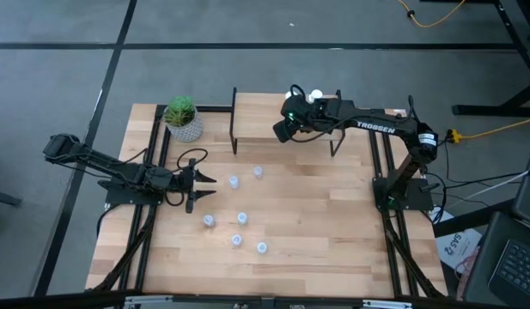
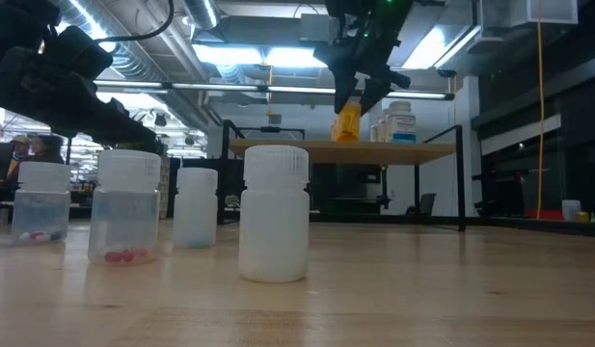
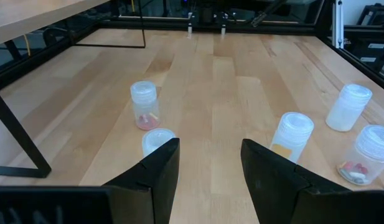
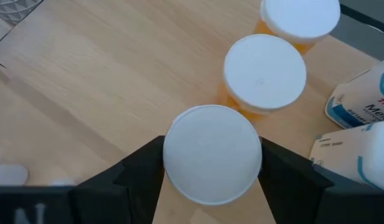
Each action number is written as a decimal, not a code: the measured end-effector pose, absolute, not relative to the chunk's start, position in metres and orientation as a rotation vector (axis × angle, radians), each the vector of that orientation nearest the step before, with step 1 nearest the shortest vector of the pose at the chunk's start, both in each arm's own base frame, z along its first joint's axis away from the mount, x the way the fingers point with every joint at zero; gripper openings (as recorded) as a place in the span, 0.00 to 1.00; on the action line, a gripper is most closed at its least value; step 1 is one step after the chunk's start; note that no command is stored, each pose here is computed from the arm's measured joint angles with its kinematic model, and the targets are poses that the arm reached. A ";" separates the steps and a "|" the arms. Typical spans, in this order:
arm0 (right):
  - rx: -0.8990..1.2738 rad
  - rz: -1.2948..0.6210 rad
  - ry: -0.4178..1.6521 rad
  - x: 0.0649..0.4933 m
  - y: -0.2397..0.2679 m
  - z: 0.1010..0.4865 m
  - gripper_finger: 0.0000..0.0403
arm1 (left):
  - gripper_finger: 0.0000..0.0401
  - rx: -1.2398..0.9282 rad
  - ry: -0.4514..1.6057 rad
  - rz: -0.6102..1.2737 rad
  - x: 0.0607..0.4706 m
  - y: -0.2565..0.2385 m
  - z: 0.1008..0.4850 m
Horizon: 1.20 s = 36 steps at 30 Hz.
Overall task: Pick and place medicine bottles onto shelf by color
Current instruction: Put the orange pill bottle on the shelf aligned with the other orange pill bottles, then put the top transparent pill bottle on the shelf
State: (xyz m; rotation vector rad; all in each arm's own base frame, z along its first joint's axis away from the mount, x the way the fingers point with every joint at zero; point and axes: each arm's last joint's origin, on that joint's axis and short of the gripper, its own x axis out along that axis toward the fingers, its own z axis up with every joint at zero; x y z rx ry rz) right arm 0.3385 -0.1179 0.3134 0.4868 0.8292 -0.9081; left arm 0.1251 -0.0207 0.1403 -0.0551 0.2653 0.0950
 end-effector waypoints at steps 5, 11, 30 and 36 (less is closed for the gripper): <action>0.472 -0.930 0.824 0.338 -0.118 0.314 0.59 | 0.41 -0.055 0.266 0.095 0.125 -0.021 0.140; 0.474 -0.925 0.826 0.338 -0.119 0.314 0.59 | 0.41 -0.055 0.266 0.095 0.125 -0.021 0.140; 0.482 -0.961 0.808 0.337 -0.120 0.314 0.75 | 0.41 -0.055 0.266 0.096 0.125 -0.021 0.140; 0.470 -0.952 0.807 0.338 -0.120 0.314 0.79 | 0.41 -0.055 0.266 0.096 0.125 -0.021 0.140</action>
